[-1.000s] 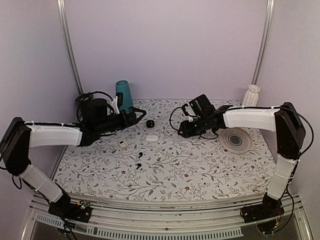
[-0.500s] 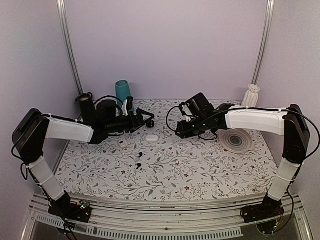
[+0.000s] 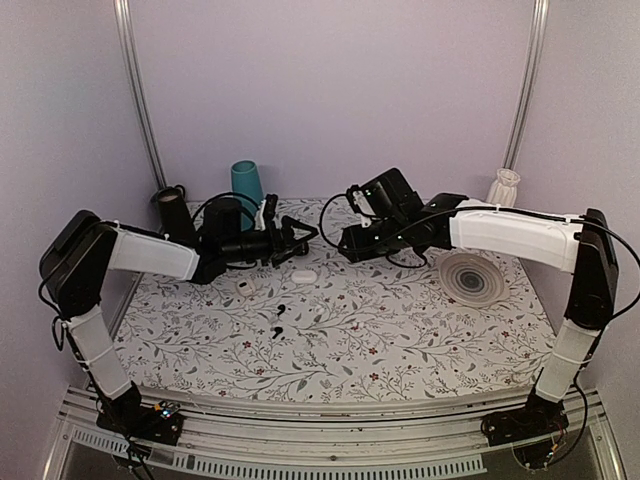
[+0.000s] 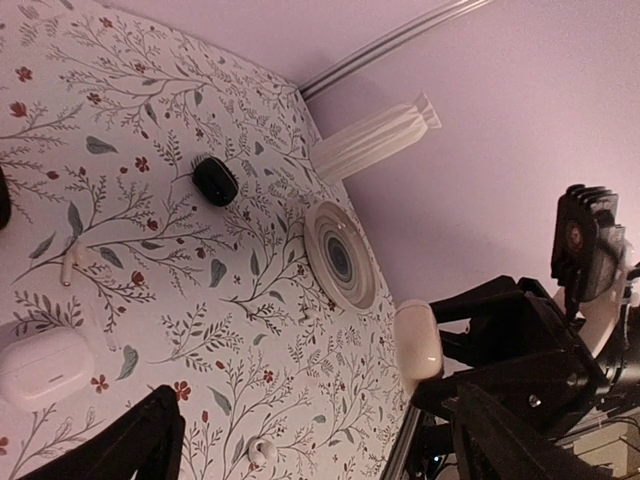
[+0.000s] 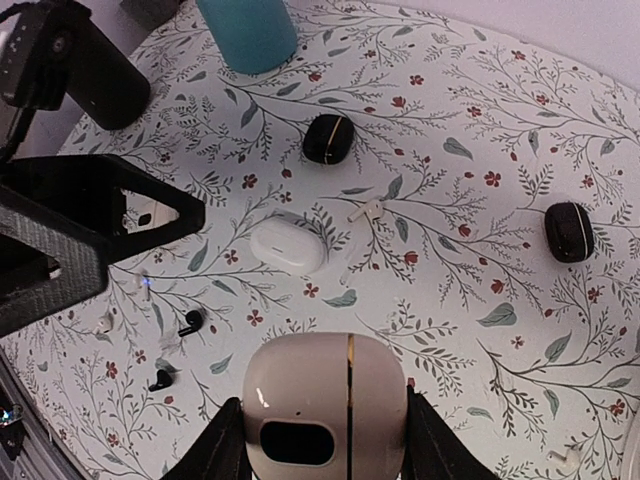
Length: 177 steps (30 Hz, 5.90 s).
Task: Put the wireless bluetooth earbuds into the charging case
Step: Pass from the right arm to the left, then open the charging case.
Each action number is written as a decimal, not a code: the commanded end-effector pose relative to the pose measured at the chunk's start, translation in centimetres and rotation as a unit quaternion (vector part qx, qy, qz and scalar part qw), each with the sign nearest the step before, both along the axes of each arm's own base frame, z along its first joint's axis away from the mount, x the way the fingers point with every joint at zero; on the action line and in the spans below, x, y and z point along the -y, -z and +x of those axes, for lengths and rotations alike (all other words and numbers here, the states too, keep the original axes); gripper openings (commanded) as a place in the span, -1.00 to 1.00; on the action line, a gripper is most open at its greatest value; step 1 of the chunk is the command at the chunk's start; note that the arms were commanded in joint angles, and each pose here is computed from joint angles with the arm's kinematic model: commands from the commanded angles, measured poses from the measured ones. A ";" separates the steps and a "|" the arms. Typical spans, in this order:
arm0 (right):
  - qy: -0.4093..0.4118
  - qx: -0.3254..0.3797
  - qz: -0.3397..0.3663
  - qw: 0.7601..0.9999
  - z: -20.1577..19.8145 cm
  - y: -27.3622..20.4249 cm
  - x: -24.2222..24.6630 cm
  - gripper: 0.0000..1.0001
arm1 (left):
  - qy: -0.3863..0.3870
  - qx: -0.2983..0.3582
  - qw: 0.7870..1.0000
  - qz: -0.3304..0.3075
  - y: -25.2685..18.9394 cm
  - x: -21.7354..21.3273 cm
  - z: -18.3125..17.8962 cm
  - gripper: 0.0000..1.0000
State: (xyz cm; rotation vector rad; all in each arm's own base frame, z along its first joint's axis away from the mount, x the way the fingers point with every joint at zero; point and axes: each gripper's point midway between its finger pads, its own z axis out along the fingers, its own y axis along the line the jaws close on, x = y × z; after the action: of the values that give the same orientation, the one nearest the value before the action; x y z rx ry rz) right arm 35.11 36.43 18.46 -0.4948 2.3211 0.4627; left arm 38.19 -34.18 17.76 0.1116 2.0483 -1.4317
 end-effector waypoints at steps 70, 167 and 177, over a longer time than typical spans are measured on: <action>-0.186 0.238 0.061 0.951 -4.0 -10.6 -3.2 -0.76 | 0.128 0.086 0.986 -0.069 -10.2 3.1 -7.0 0.12; -0.213 0.118 0.350 0.904 -7.6 -20.1 -0.8 0.98 | 0.115 0.294 0.937 -0.152 -18.2 0.6 -8.1 -1.00; -0.227 0.091 0.384 0.890 -7.5 -20.6 -2.0 0.93 | 0.127 0.354 0.913 -0.160 -20.1 -0.4 -10.2 -1.00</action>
State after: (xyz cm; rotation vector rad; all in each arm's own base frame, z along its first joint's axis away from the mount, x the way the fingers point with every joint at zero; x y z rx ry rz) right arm 27.73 38.02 37.35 -0.6390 1.6872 1.3426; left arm 29.57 -35.11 35.30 0.6180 1.3539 -1.5996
